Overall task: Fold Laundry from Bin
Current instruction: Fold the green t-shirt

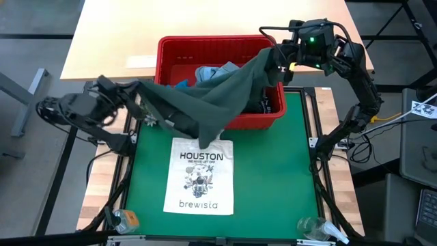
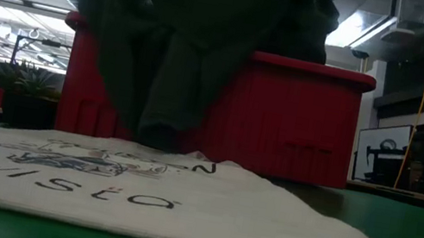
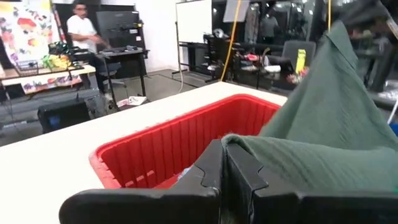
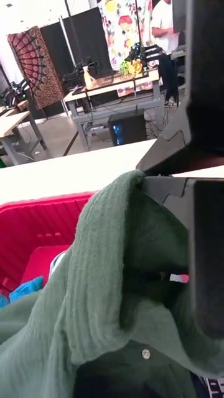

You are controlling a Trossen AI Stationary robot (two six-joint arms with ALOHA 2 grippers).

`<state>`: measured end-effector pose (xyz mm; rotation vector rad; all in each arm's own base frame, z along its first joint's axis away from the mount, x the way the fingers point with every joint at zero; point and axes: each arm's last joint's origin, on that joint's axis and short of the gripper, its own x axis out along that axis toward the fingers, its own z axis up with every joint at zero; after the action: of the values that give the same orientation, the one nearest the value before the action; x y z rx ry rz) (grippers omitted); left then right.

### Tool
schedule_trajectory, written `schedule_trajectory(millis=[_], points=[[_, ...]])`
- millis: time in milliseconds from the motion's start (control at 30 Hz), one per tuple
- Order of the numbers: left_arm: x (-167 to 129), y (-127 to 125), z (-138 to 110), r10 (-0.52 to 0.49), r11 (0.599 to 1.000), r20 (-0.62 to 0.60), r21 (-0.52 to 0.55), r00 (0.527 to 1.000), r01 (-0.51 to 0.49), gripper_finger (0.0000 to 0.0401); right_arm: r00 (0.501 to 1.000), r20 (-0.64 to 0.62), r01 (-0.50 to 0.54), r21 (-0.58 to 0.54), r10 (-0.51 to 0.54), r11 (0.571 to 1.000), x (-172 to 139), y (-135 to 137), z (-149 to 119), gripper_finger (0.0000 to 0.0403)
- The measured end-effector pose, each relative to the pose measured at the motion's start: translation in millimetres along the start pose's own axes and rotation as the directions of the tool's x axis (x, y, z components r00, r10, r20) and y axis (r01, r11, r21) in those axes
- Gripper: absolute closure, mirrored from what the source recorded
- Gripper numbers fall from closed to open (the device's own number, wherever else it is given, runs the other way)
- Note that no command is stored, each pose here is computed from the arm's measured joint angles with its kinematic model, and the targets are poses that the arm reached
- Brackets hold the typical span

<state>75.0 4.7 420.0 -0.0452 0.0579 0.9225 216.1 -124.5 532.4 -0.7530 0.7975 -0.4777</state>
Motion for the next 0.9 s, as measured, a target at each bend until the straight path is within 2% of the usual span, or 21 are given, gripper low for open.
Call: schedule_trajectory(millis=[100,233,367,467,600,700,900], points=[[-4.1,13.8,1.8,0.017,0.999,0.015,-0.042,1.0,-0.016,0.0401,1.0,-0.015,0.013,0.0,-0.013,1.0,0.0,-0.4,-0.4,0.04],[-10.7,35.0,3.5,0.11,0.989,0.044,-0.103,0.993,-0.105,0.0401,0.998,-0.049,0.043,0.0,-0.043,0.999,-0.1,-1.3,-1.3,0.04],[-17.6,54.2,3.8,0.186,0.971,0.062,-0.162,0.981,-0.174,0.0401,0.982,-0.133,0.133,-0.003,-0.133,0.991,-0.5,-4.7,-3.1,0.04],[-21.9,65.2,3.2,0.205,0.962,0.069,-0.197,0.976,-0.188,0.0401,0.95,-0.228,0.217,-0.016,-0.215,0.976,-2.0,-7.4,-5.8,0.04],[-25.1,73.2,1.9,0.206,0.959,0.072,-0.214,0.976,-0.187,0.0401,0.903,-0.319,0.29,-0.04,-0.287,0.956,-3.4,-9.4,-8.6,0.04],[-25.6,74.8,-0.5,0.204,0.963,0.068,-0.192,0.977,-0.188,0.0401,0.899,-0.33,0.291,-0.045,-0.29,0.956,-3.6,-9.1,-9.2,0.04],[-24.7,71.2,-8.2,0.064,0.994,0.033,-0.088,0.997,-0.061,0.0399,0.902,-0.323,0.286,-0.045,-0.285,0.957,-3.6,-9.0,-9.0,0.04]])
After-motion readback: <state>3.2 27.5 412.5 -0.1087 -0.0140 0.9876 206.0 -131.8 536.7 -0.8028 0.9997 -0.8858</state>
